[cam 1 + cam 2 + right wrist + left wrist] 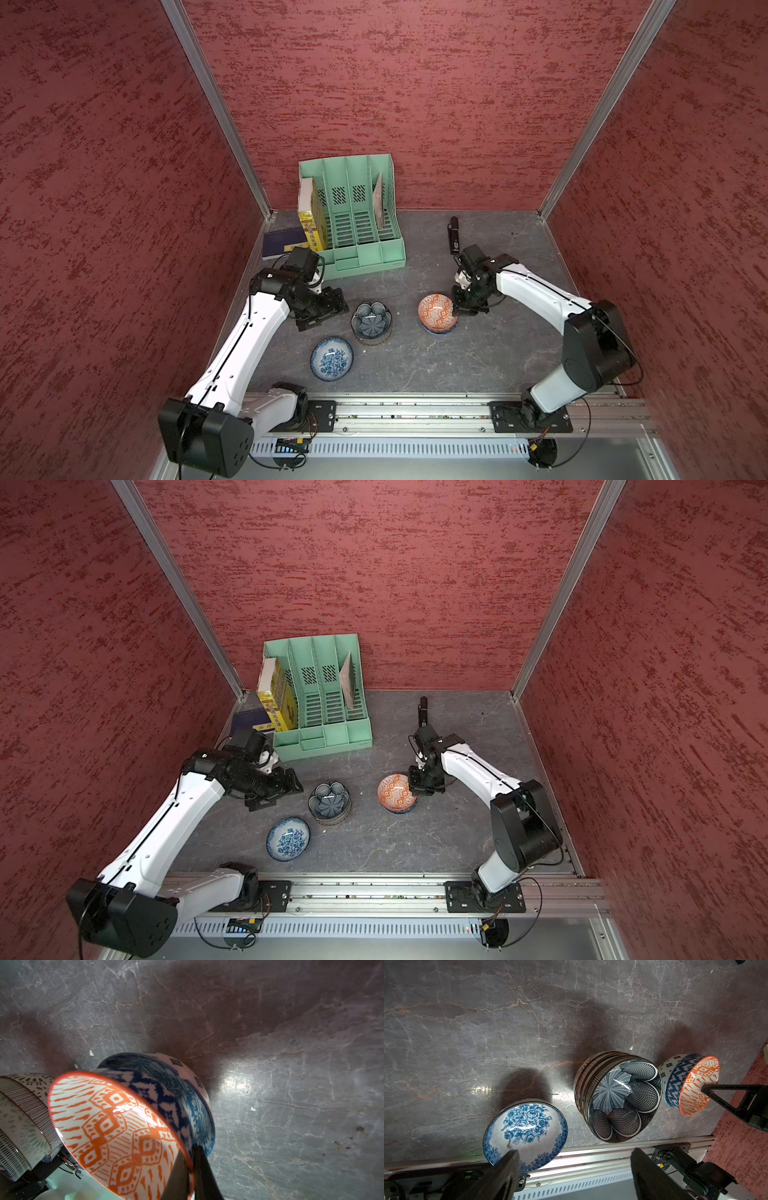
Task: Stack the bowls
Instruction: Place the bowl on the bowl.
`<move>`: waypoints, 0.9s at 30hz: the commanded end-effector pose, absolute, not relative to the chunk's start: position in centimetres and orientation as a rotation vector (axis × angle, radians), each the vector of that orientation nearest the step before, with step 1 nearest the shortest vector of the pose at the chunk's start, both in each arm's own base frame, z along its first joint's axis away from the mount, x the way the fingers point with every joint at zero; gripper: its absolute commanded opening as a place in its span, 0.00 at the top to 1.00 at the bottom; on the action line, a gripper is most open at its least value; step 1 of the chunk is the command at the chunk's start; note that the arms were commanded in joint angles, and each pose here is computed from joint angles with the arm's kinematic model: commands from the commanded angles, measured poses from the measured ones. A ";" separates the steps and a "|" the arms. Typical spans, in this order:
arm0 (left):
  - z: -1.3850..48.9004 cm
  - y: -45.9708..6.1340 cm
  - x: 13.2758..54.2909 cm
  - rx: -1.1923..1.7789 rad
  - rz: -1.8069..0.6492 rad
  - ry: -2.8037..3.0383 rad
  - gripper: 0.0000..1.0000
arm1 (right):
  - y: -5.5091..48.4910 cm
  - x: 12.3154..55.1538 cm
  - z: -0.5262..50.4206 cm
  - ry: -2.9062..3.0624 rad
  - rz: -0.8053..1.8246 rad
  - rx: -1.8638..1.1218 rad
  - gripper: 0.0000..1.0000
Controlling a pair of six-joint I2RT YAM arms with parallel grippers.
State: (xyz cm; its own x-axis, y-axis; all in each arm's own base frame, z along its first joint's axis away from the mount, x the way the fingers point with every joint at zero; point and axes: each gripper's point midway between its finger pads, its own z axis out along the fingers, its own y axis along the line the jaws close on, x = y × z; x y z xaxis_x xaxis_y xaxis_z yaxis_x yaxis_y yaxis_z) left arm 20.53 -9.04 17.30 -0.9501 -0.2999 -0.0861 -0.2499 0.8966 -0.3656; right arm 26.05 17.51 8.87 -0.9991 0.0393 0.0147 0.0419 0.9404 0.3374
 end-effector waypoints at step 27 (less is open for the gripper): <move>17.3 -8.7 20.4 -0.408 -0.514 2.921 0.13 | 17.4 26.1 8.3 -3.105 -0.572 -0.056 1.00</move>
